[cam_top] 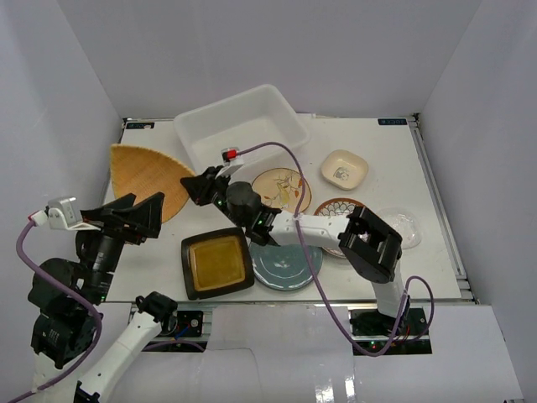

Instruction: Place the plates into the plastic bin on the countertop

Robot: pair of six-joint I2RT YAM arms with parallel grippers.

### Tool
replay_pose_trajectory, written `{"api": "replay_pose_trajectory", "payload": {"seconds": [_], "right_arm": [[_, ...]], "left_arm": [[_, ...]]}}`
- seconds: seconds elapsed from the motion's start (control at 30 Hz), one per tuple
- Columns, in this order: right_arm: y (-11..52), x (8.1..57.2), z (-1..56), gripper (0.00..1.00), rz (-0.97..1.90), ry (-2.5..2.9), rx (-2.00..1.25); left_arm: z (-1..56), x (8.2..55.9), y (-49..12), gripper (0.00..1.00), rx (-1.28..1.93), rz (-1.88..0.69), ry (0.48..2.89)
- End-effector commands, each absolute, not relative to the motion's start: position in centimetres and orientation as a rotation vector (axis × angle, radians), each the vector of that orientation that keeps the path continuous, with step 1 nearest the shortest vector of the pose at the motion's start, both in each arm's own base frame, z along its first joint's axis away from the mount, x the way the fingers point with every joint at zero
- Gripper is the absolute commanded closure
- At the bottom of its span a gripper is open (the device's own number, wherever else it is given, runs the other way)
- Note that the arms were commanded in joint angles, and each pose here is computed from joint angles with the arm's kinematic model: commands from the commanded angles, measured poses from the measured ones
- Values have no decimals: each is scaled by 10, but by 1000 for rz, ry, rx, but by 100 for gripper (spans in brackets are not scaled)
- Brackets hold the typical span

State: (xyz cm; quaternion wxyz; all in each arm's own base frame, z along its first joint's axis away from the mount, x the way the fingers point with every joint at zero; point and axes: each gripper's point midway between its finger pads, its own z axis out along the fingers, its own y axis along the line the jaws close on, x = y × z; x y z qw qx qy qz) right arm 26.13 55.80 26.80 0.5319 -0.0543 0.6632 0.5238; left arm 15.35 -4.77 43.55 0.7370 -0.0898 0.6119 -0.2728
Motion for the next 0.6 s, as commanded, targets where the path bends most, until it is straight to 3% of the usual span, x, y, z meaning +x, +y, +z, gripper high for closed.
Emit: {"api": "replay_pose_trajectory", "payload": {"seconds": [0.0,0.27,0.57], "right_arm": [[507,319,351,92,1252,1381,37],[426,448,343,92,954,1439,144],[414,543,292,92,710,1568,85]], "left_arm": [[402,162,-57,2,-204,-591,1498],[298,192,-74,2,-288,-530,1799],[161,205,-103,2,-410,-454,2254]]}}
